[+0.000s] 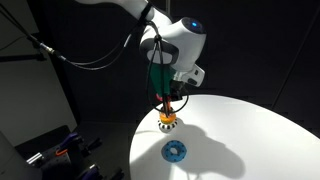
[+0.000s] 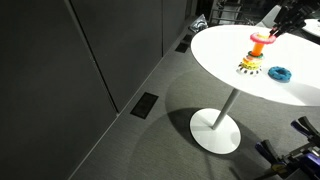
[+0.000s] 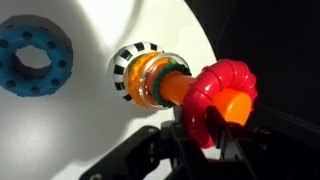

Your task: Take the red ring off the stack and place it on the blue ring

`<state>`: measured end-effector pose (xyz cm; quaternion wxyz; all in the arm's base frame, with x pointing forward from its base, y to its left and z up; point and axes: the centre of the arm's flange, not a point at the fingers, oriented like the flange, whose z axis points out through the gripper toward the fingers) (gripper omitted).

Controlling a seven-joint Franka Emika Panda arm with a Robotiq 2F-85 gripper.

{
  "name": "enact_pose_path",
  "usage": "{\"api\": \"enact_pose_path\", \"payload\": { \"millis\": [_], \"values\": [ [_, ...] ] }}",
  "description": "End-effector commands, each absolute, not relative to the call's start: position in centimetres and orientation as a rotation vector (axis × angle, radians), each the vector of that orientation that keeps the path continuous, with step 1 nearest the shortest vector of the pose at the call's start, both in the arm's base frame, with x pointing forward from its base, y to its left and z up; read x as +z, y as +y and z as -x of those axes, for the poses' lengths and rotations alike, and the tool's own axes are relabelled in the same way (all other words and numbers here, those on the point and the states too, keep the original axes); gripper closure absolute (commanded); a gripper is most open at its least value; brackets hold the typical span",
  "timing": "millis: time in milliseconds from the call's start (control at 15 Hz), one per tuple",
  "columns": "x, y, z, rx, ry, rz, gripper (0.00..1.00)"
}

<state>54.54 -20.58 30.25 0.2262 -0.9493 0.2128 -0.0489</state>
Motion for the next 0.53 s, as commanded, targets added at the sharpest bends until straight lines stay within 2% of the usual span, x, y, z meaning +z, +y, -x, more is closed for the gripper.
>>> {"api": "enact_pose_path", "payload": {
  "millis": [0, 333, 467],
  "values": [
    [31.34, -20.85, -54.31, -0.069, 0.605, 2.600, 0.92],
    [32.02, -21.60, -54.71, -0.329, 0.607, 2.669, 0.92],
    [32.25, -21.83, -54.89, -0.292, 0.620, 2.668, 0.92]
  ]
}}
